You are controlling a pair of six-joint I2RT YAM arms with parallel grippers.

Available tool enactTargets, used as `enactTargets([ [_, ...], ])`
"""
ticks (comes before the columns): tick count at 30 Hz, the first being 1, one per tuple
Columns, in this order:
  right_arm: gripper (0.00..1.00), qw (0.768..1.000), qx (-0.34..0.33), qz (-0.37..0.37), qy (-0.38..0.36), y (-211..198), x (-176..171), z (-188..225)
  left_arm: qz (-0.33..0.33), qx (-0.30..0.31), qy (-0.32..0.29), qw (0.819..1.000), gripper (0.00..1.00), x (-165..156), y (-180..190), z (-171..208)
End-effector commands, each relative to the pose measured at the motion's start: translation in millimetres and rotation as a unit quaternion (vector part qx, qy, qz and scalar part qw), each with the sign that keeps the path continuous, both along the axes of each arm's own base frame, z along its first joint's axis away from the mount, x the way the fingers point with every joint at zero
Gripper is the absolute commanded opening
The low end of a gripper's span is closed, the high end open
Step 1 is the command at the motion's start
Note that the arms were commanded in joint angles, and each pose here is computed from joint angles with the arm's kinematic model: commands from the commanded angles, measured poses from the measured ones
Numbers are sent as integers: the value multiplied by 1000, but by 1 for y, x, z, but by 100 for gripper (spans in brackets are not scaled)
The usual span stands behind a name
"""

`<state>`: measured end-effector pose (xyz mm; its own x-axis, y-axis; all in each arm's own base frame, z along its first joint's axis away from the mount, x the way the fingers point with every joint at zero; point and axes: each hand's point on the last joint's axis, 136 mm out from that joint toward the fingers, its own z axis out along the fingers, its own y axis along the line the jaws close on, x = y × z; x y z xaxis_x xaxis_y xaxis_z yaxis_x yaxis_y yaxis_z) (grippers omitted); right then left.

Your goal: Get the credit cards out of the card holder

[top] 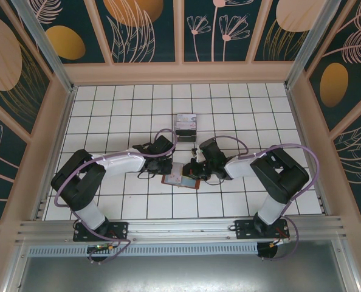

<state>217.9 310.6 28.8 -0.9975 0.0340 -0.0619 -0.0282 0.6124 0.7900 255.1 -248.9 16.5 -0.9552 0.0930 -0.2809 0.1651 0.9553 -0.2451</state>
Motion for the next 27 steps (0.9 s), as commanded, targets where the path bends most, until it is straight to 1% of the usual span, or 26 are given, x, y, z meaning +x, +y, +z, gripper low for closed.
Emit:
enactTargets([
  [1, 3, 1000, -8, -5, 10, -8, -4, -8, -8, 29, 17, 999, 16, -8, 7, -9],
  [3, 2, 1000, -11, -7, 9, -11, -4, -8, -10, 39, 28, 999, 16, -11, 9, -19],
  [21, 0, 999, -32, -24, 5, -35, -8, -9, -6, 48, 30, 998, 16, -12, 13, -19],
  [26, 0, 999, -31, -22, 4, -36, -7, -9, -2, 39, 23, 999, 17, -8, 9, -12],
  [27, 0, 999, -28, -20, 5, -34, -7, -9, -1, 23, 10, 1000, 18, -4, 5, 1],
])
